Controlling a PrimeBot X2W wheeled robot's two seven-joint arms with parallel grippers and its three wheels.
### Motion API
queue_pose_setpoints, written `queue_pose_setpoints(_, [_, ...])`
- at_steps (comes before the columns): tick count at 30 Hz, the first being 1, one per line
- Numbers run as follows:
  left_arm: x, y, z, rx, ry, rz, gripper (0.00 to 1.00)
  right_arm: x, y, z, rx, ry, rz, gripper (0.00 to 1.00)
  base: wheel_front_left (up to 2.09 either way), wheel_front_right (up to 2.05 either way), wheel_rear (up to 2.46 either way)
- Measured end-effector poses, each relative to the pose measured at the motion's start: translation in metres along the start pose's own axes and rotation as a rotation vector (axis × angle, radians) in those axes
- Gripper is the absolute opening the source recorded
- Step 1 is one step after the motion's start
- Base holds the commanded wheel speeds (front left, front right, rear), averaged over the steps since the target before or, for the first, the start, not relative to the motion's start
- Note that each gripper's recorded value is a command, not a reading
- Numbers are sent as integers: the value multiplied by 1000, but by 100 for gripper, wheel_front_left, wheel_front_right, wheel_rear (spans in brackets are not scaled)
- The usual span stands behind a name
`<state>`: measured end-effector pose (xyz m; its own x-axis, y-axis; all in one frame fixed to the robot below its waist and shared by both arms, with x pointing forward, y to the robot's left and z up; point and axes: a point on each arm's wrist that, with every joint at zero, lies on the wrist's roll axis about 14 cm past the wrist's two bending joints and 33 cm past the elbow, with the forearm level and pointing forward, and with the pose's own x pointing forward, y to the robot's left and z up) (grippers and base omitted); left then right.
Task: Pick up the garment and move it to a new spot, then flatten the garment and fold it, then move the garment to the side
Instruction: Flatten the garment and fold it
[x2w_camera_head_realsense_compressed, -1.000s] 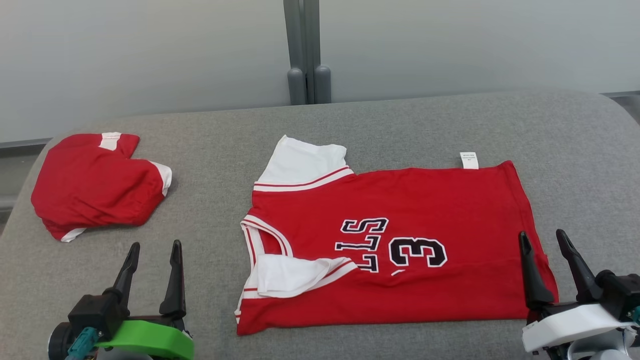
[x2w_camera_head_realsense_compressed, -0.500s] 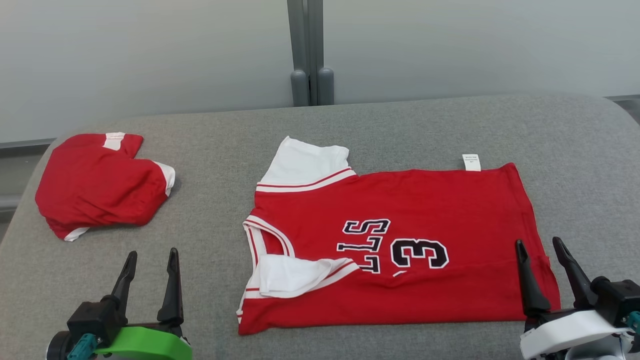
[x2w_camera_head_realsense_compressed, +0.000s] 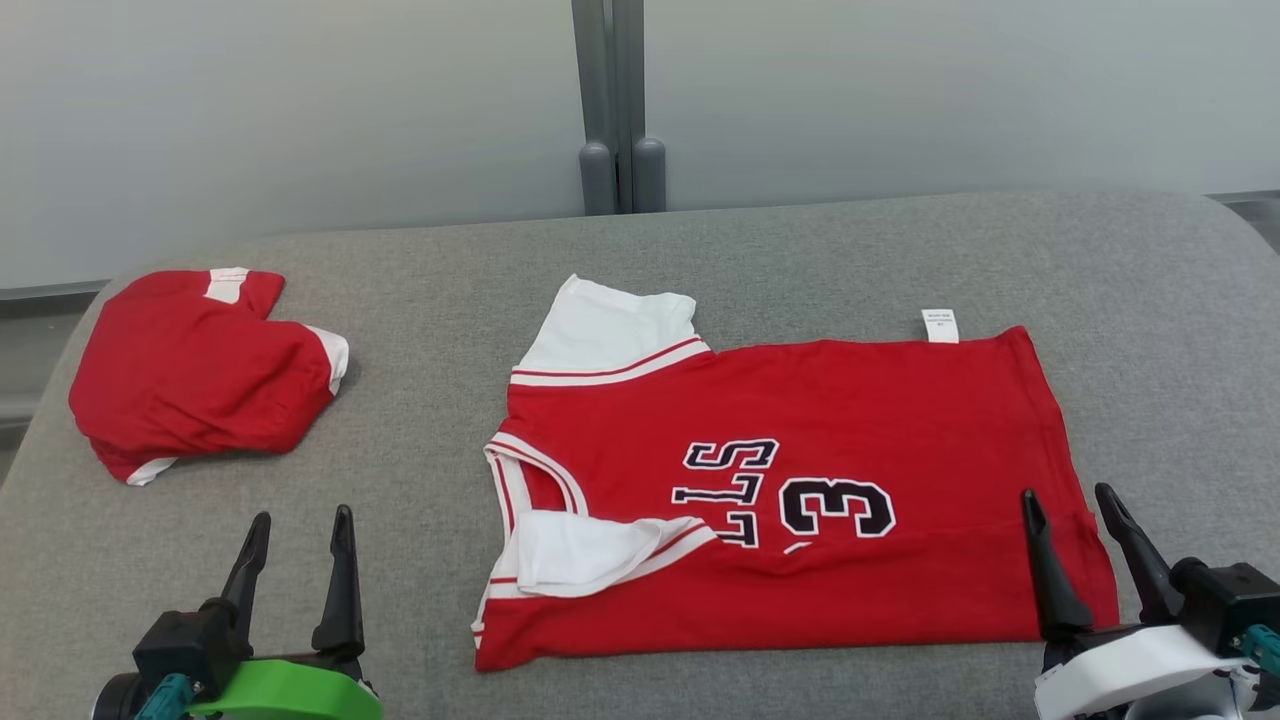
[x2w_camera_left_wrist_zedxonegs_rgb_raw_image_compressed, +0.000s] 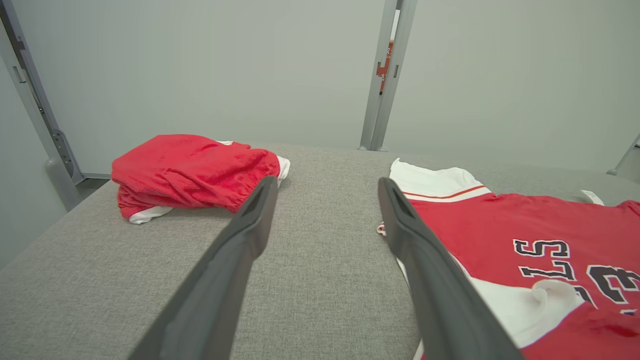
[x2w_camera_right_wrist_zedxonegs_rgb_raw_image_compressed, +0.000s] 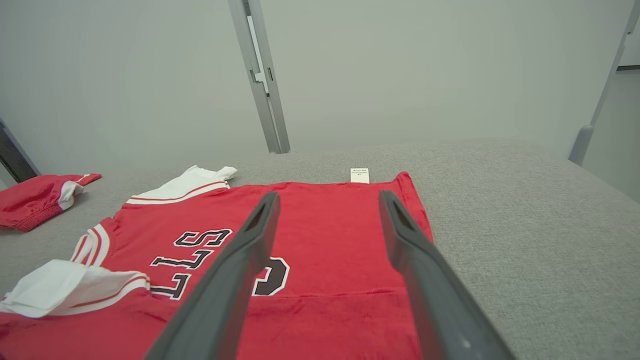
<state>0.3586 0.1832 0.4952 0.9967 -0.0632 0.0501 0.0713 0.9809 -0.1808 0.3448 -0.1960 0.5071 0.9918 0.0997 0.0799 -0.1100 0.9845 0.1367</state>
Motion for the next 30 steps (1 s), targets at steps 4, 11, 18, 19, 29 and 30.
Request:
queue_pose_setpoints(4, [1,-2,-5,3,16,-6,100,1,-3,0,-7,4,-3,100,0,0,0])
queue_pose_setpoints(11, [34,-17,16,62,-37,-84,100,27,-8,21,-53,-31,21,100,0,0,0])
queue_pose_setpoints(18, [106,-44,57,149,-99,-204,100,78,-29,45,-134,-34,15,100,0,0,0])
queue_pose_setpoints(19, [118,-50,61,164,-102,-225,100,86,-33,45,-146,-20,12,100,0,0,0])
queue_pose_setpoints(29, [216,-93,44,216,22,-374,100,153,-62,2,-183,187,4,100,0,0,0])
queue_pose_setpoints(30, [225,-96,35,210,54,-384,100,158,-67,-5,-187,218,-1,100,0,0,0])
